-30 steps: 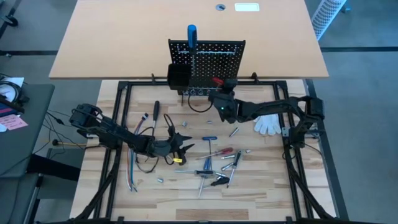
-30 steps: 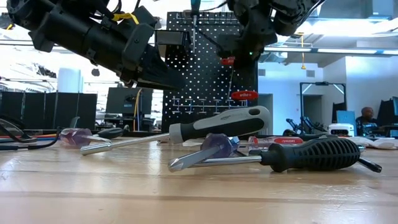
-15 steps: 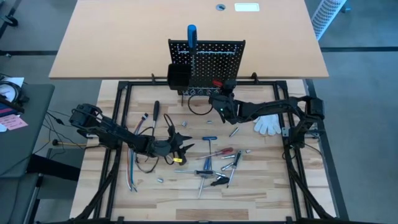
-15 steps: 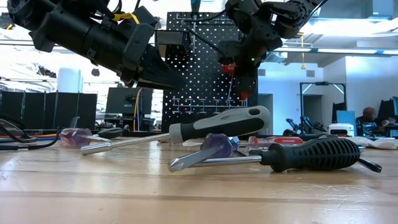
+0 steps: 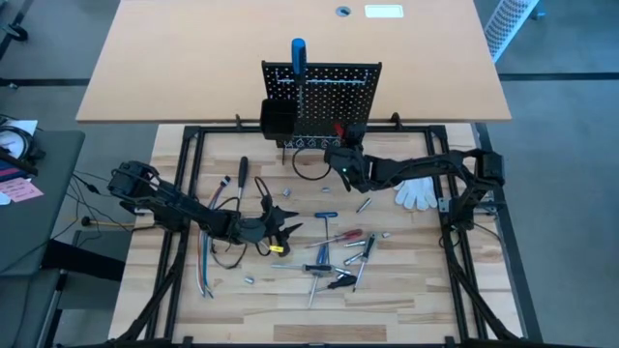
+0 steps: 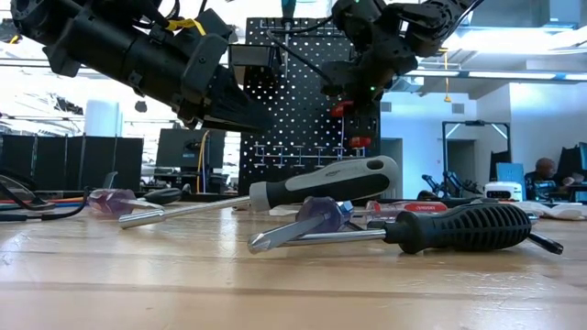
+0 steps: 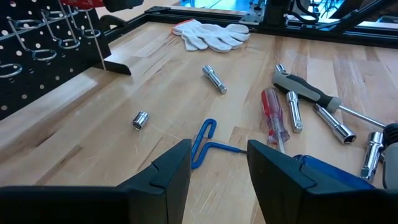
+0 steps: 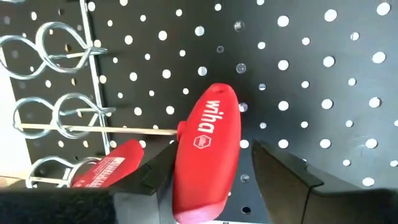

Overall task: Hang tools onto peg board
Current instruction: Hang the red allen wrench on the black pegboard

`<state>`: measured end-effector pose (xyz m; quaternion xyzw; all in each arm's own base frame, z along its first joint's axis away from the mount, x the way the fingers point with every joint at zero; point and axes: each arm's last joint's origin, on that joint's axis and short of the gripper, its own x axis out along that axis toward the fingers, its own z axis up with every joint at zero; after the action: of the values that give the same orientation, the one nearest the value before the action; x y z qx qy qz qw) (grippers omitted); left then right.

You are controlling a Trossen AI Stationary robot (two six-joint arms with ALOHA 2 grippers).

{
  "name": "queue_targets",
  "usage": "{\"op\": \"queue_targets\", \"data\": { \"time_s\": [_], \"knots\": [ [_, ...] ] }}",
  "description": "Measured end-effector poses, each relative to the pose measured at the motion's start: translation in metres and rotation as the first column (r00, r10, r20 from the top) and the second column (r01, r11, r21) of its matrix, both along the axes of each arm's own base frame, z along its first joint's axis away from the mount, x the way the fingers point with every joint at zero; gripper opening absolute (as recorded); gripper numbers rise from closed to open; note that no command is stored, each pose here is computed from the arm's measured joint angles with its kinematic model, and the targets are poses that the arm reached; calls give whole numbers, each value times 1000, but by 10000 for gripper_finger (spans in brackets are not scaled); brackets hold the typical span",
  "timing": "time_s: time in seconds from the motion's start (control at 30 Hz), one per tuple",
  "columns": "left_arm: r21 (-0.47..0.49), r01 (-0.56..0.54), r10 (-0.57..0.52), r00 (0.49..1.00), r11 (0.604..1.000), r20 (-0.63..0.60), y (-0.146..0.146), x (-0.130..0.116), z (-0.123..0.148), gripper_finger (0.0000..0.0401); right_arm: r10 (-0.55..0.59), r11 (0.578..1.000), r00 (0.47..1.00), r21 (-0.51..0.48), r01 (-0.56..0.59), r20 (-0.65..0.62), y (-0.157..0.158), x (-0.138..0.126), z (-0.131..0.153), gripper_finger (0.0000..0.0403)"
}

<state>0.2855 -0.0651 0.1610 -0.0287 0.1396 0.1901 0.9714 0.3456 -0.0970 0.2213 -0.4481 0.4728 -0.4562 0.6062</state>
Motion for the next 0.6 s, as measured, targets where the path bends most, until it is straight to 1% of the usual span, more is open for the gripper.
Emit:
{"op": "queue_targets", "data": {
  "time_s": [0.27, 0.6],
  "knots": [
    [0, 0, 0, 1000, 1000, 0, 0, 0, 0, 151, -1, 999, 999, 45, -1, 39, 1, -2, -6, 175],
    [0, 0, 0, 1000, 1000, 1, 0, 0, 0, 151, -9, 999, 999, 45, 6, 46, -2, -3, -6, 151]
  ]
}}
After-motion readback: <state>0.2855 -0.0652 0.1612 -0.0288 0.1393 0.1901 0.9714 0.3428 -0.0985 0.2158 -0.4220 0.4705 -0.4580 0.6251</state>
